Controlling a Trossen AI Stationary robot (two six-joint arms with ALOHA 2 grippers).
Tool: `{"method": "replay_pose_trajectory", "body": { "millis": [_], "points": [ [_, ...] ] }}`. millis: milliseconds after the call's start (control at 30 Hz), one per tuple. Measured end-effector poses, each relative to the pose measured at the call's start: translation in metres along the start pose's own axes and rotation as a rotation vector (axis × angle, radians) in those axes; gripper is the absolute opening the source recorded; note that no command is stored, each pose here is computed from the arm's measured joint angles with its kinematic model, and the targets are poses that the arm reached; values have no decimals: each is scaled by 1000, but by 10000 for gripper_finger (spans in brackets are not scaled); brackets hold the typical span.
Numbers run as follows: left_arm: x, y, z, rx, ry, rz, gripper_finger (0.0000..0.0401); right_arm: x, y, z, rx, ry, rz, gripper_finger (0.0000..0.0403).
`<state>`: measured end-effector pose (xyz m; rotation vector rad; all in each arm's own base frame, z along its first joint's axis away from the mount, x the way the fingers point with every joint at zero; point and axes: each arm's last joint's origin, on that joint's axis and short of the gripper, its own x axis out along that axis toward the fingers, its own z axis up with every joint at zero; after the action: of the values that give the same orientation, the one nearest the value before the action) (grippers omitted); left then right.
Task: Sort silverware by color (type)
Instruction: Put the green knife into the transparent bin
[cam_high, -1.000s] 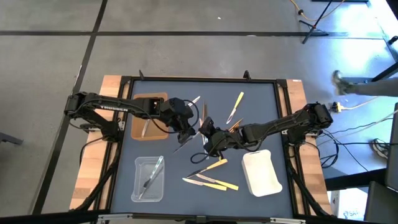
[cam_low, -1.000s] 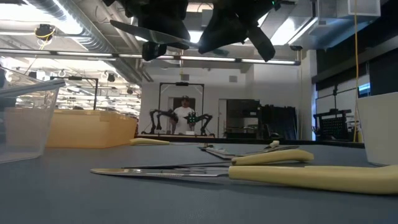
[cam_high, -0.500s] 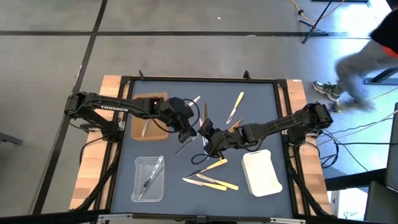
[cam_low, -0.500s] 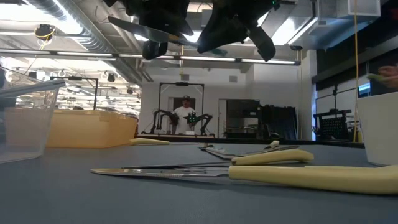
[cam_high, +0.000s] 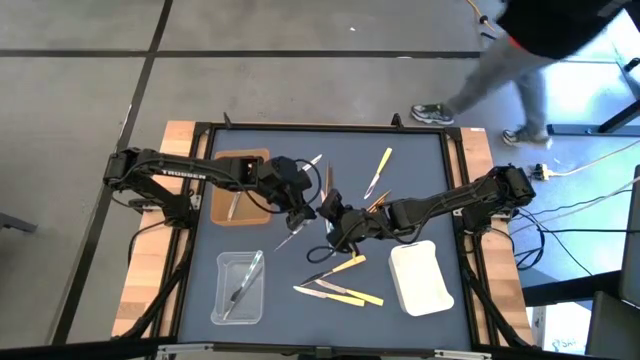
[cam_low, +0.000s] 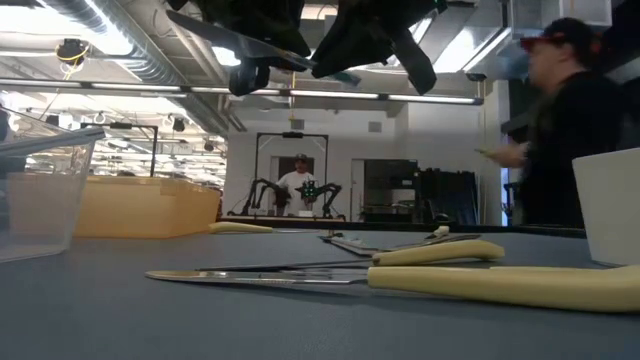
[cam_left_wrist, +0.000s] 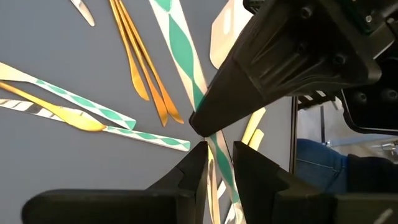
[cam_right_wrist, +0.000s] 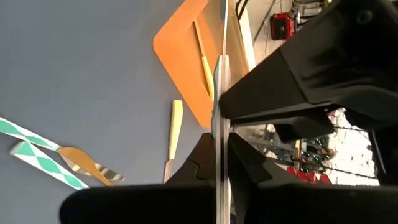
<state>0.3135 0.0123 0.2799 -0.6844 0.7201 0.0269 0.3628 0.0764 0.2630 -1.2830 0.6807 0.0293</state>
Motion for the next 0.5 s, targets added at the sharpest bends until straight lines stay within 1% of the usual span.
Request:
{"method": "replay_pose_trajectory", "body": {
  "millis": [200, 500],
  "points": [
    [0, 0, 0, -1, 1, -3, 69, 0, -3, 1, 16, 6, -36, 7],
    [0, 0, 0, -1, 0, -3, 66, 0, -4, 1, 20, 7, -44, 7]
  ]
}}
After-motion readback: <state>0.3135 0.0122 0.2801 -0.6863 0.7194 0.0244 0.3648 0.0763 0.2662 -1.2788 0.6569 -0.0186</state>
